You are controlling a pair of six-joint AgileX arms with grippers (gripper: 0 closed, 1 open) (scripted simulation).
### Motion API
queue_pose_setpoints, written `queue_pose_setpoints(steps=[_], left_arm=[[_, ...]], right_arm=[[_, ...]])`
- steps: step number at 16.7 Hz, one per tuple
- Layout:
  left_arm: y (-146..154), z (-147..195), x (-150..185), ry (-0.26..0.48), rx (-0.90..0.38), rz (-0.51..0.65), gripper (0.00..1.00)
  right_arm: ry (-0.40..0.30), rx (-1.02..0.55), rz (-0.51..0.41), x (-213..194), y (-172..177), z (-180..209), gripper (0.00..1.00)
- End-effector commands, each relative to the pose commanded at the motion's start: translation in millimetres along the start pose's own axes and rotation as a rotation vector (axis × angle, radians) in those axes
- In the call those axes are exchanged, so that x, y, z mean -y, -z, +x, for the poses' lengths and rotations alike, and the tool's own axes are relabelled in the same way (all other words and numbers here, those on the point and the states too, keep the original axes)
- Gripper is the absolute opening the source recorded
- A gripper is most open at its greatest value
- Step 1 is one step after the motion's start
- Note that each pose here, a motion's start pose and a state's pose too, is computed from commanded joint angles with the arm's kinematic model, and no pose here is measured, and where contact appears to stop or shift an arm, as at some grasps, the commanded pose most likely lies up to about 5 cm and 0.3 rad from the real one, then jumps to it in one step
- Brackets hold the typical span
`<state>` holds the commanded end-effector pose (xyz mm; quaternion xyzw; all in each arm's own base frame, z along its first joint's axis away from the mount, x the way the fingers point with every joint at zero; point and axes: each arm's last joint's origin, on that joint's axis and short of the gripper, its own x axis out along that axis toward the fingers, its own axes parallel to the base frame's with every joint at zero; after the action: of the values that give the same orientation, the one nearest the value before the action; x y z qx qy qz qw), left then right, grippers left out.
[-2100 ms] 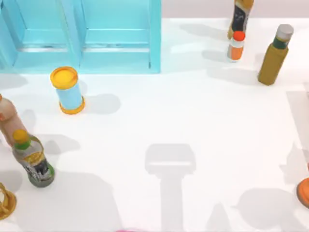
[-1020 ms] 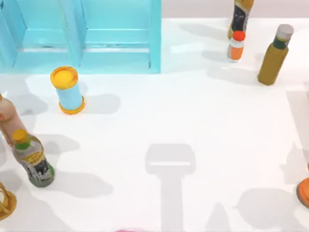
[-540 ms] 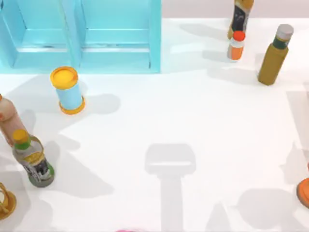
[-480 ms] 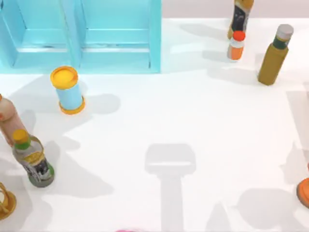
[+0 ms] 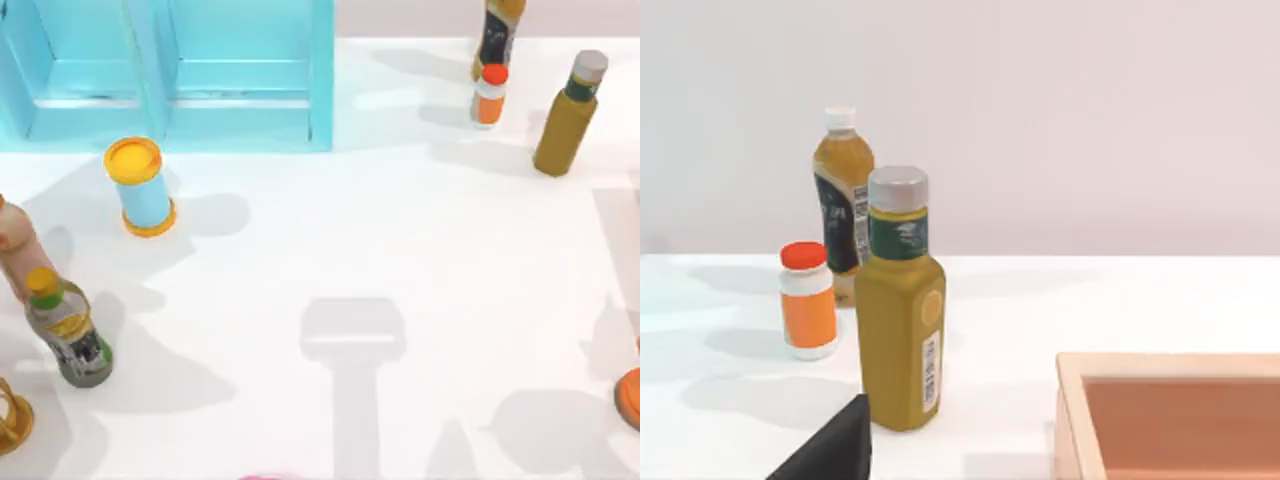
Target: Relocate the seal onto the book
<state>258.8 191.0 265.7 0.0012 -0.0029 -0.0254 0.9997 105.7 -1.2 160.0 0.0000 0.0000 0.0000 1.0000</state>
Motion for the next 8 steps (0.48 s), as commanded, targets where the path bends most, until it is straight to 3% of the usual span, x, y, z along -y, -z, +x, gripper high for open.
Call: queue_pose_setpoints(steps=[4,8], left_arm=[[-23,21,26,0.033,0.065,-0.065,0.0],[-51,53,83,0.127,0.134,-0.273,0.0]], right_arm=[[0.0,0.0,0.0,0,0,0,1.0],[0.0,0.0,0.0,0,0,0,1.0]])
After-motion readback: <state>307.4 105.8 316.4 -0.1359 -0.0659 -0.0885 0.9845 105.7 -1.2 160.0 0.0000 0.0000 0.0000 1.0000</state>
